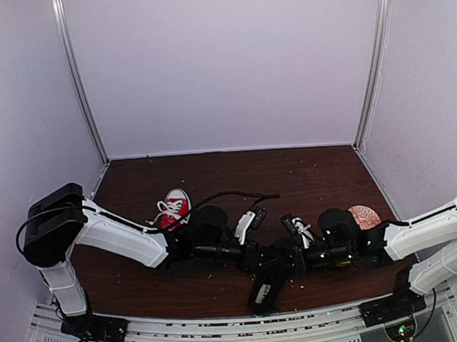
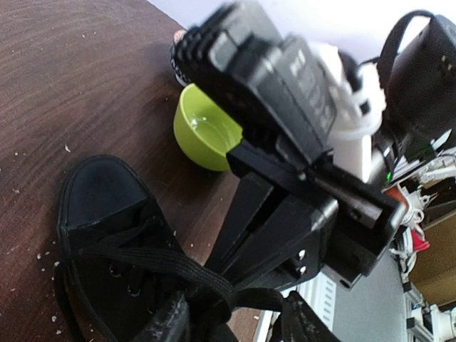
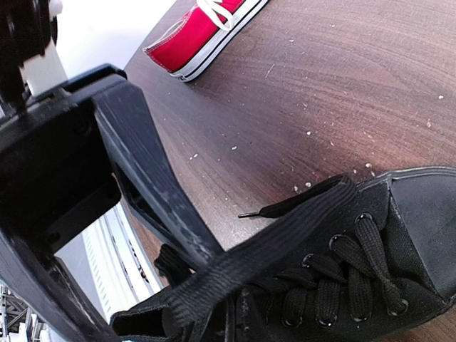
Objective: Tie the shoes
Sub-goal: Cross the shoelace with the shoelace.
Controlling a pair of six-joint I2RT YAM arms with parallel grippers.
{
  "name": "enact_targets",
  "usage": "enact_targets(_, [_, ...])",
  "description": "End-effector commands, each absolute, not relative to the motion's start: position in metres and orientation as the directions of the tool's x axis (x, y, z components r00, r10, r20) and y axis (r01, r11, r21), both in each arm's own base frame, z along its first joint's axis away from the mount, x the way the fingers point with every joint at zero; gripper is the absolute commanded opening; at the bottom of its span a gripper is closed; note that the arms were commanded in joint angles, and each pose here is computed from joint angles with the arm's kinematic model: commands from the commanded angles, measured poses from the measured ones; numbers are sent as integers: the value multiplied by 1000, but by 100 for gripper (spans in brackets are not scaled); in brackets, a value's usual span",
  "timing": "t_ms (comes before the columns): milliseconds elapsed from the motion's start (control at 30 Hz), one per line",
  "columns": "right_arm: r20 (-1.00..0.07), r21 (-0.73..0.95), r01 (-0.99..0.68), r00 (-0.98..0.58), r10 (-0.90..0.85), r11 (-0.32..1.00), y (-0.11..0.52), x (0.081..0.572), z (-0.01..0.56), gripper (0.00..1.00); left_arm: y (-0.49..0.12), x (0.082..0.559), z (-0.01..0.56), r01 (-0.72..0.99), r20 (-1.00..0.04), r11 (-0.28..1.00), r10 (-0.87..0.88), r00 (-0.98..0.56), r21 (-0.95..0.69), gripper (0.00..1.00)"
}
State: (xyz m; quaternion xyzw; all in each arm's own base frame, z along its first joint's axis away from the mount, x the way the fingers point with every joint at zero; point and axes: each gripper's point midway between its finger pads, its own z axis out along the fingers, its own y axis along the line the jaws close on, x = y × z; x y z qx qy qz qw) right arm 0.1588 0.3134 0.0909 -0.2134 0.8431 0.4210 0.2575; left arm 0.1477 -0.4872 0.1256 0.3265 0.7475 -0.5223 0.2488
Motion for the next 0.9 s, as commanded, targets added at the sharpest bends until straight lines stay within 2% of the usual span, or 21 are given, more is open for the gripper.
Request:
enact_targets(0, [-641, 579, -590, -756, -134, 563, 312, 162, 95, 0, -490, 142, 121, 782, -728, 237, 288, -623, -576, 49])
enact_targets(300, [-645, 567, -590, -752, -136, 575, 313, 165, 95, 0, -488, 139, 118, 803, -729, 273, 337, -595, -530, 60])
enact_targets(633, [-645, 548, -592, -749, -151, 591, 312, 167, 92, 0, -496, 144, 132, 792, -735, 278, 297, -610, -544, 63])
enact_targets(667, [-645, 547, -592, -749, -152, 592, 311, 167, 91, 0, -497, 144, 134, 791, -736, 276, 294, -610, -546, 70])
enact_targets(800, [-645, 545, -591, -748, -153, 595, 311, 167, 90, 0, -499, 144, 137, 792, -737, 269, 290, -610, -549, 73])
enact_targets(867, [-646, 543, -593, -747, -154, 595, 311, 167, 91, 0, -499, 144, 138, 791, -736, 266, 290, -611, -551, 77])
